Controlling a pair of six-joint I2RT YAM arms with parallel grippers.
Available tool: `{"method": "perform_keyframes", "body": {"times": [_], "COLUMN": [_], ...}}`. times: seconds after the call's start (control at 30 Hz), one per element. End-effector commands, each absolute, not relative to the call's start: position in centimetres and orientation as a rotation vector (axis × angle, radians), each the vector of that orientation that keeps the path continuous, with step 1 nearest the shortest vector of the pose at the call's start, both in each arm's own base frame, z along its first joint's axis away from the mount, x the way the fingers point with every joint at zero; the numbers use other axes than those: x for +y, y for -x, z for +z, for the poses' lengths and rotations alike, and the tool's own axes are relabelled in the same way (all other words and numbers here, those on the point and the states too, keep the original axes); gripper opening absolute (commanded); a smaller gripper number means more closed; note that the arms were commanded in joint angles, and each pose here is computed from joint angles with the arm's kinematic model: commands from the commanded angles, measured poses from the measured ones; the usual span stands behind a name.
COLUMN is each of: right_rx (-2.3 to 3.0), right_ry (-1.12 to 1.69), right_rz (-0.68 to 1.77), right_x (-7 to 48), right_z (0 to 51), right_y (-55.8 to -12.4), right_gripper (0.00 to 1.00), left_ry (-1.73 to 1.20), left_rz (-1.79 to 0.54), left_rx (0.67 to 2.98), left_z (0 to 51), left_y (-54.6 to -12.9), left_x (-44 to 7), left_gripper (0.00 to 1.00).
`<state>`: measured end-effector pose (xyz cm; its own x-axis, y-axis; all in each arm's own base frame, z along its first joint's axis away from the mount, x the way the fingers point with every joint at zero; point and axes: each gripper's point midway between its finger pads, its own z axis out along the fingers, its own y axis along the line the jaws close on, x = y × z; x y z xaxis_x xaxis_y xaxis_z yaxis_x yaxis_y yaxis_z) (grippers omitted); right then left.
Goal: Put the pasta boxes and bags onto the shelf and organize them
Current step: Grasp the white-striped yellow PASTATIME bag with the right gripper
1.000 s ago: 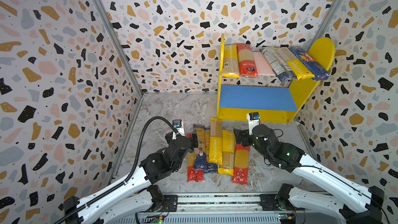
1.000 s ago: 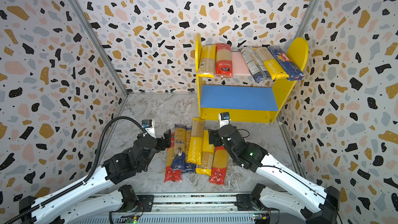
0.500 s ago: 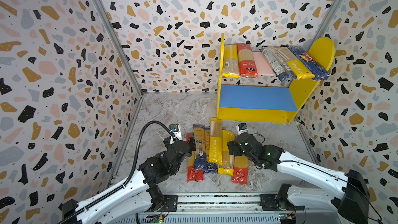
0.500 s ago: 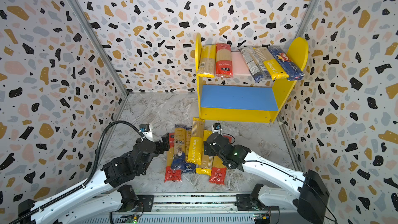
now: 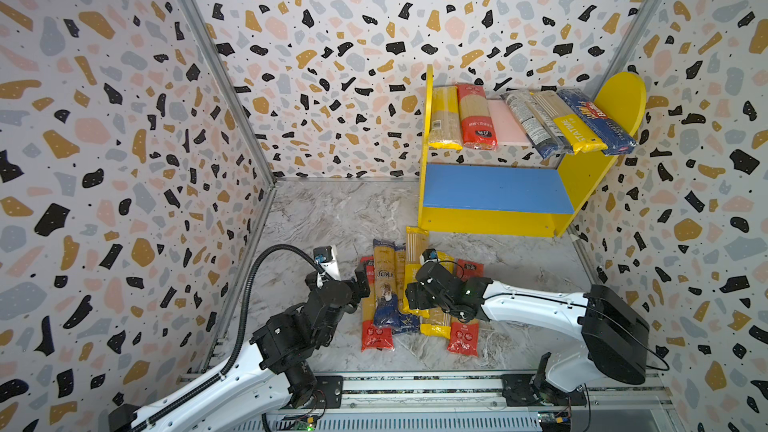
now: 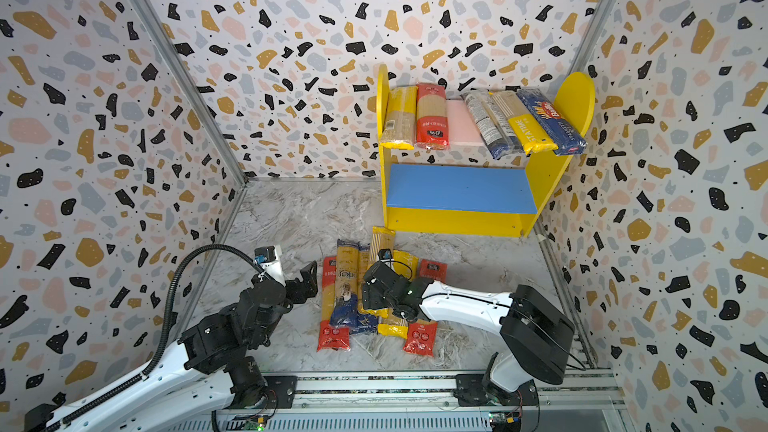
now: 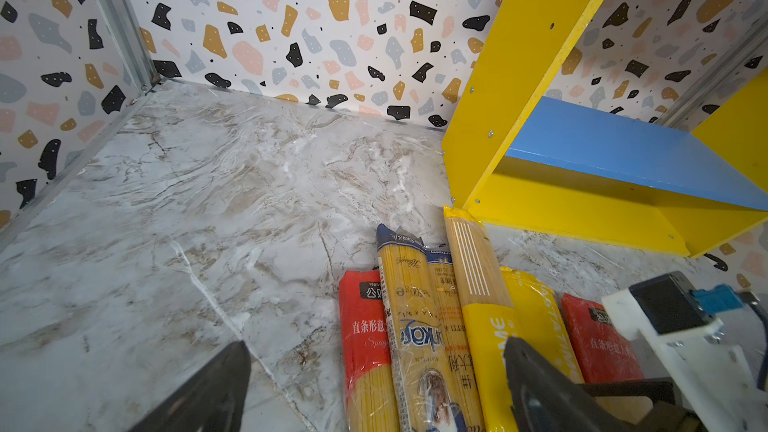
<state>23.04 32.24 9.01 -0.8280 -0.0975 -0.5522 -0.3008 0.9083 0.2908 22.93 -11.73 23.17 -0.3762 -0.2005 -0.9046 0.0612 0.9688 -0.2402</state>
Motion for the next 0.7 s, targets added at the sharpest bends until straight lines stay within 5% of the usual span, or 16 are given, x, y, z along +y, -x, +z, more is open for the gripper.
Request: {"method": "perform_keyframes", "body": {"times": [0.0, 0.67], "right_rx": [2.515, 2.680], "right_ry": [0.258, 0.183], "right_rz": [0.517, 0.253], "right_x": [33.5, 31.0], "right_z": [9.7, 4.1], "right_y": [-23.7, -23.7], "right_gripper": [0.89, 0.89], "left_ry": [0.085, 0.085], "left_rz": [-0.283, -0.314], "left_rx": [1.928, 1.888], "left_z": [23.5, 25.1], "left_y": [-22.6, -22.3], "left_x": [-11.4, -11.0], "left_gripper": [0.94, 0.94]}}
